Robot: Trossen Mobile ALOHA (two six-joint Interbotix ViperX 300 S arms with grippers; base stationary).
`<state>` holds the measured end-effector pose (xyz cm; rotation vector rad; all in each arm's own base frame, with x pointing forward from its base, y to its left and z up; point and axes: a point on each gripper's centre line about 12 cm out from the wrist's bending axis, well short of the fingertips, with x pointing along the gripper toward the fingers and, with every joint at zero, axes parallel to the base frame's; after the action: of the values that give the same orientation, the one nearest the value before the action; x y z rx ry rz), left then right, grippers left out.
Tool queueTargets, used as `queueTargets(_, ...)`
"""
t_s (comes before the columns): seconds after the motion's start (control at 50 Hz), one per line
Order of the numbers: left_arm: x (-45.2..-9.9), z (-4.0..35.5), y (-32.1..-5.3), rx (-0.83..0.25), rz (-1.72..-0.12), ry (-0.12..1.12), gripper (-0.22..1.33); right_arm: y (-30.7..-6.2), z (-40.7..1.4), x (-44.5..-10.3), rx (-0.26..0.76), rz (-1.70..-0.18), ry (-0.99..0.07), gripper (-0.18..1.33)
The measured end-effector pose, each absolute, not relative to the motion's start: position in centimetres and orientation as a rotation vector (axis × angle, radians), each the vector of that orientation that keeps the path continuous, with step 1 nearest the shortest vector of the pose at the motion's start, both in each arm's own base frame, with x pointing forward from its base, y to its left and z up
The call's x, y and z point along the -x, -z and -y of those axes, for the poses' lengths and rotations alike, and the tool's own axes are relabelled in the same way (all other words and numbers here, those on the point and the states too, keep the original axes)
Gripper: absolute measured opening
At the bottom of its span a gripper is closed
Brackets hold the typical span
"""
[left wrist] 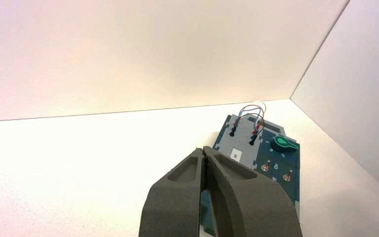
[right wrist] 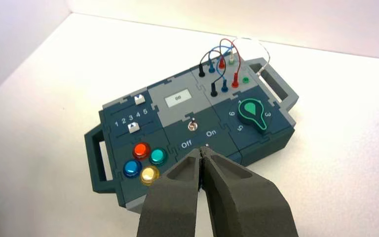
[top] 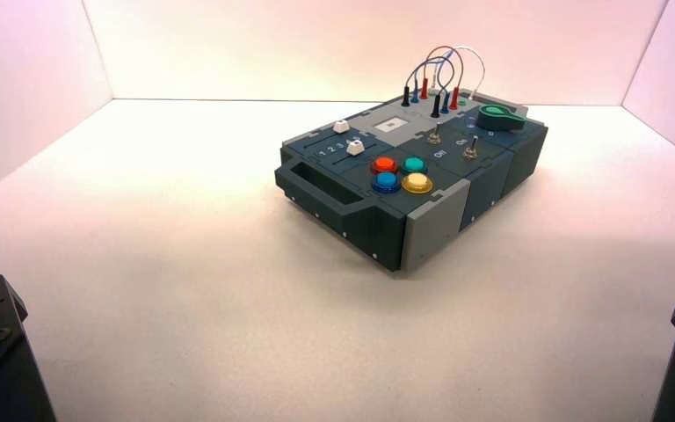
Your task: Move the box closer.
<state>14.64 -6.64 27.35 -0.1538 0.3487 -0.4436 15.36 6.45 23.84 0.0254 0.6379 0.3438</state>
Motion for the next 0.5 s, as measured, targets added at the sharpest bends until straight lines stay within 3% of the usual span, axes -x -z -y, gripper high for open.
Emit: queueTargets(0.5, -15.03, 6.72, -27.15, 0.155, -0.364, 0.438, -0.16, -23.55, -6.50, -15.50, -0.021, -0.660, -0.341, -0.14)
